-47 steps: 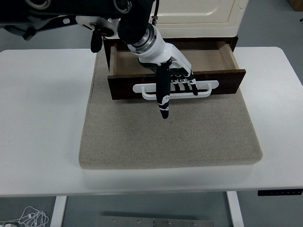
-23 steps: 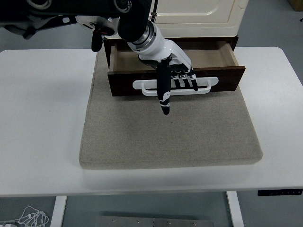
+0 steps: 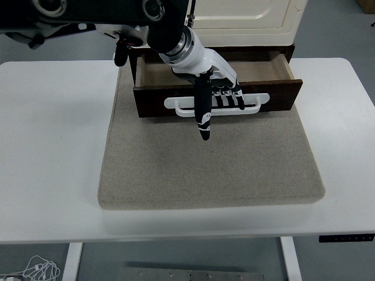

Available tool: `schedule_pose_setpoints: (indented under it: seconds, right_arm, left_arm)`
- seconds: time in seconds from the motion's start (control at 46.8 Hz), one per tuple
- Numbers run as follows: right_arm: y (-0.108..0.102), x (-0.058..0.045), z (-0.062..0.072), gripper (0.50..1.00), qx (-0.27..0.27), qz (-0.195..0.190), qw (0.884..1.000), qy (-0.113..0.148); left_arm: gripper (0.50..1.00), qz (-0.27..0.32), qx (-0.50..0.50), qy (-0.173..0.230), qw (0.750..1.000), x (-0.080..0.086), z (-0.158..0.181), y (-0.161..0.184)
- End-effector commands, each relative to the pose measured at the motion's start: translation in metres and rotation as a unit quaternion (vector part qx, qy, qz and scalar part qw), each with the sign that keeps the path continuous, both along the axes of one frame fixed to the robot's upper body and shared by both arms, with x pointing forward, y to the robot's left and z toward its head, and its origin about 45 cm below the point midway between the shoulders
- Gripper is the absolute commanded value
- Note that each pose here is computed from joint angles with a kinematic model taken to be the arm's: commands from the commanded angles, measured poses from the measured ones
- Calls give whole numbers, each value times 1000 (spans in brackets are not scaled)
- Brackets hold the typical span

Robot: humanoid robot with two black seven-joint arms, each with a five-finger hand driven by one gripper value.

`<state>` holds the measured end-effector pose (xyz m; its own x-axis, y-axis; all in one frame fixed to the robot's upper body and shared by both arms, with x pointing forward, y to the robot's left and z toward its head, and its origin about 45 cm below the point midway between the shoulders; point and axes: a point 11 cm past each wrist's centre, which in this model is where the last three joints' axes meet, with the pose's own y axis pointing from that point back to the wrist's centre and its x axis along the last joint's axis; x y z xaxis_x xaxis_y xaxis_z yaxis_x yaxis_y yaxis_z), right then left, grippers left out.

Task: Open the drawer under the combination cabinet

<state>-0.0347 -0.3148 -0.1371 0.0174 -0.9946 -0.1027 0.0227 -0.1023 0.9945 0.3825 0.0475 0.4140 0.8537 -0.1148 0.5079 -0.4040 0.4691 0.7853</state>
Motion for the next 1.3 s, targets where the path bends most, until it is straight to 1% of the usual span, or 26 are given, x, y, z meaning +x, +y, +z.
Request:
schedule_pose_setpoints:
  seconds: [0.0, 0.363, 0.47, 0.641, 0.705, 0.833, 0.962, 1.047, 1.132, 1.282]
  right_arm:
    - [0, 0, 0, 926, 0, 0, 1000, 0]
    - [1, 0, 0, 926, 1, 0, 1000, 0]
    - [0, 0, 0, 926, 0, 0, 1000, 0]
    - [0, 0, 0, 926, 0, 0, 1000, 0]
    - [0, 0, 0, 926, 0, 0, 1000, 0]
    - [0, 0, 0, 926, 0, 0, 1000, 0]
    - [0, 0, 0, 926, 0, 0, 1000, 0]
    - [0, 0, 0, 926, 0, 0, 1000, 0]
    - [0, -1, 0, 926, 0, 0, 1000, 1]
    - [0, 0, 0, 926, 0, 0, 1000, 0]
  left_arm:
    - [1000, -5, -2, -6, 1000, 0, 2, -3]
    - [1000, -21, -6, -6, 1000, -8, 5, -10]
    - [1000, -26, -14, -12, 999, -10, 13, -15]
    - [1000, -33, -42, -30, 998, -12, 39, -19]
    - [1000, -41, -65, -35, 996, -15, 54, -24]
    - [1000, -45, -126, -55, 990, -16, 94, -27]
    - [1000, -46, -212, -84, 973, -14, 146, -22]
    - [1000, -47, -276, -100, 955, -13, 180, -15]
    - [1000, -38, -339, -127, 931, -8, 218, 3]
    - [1000, -20, -446, -179, 877, -1, 283, 53]
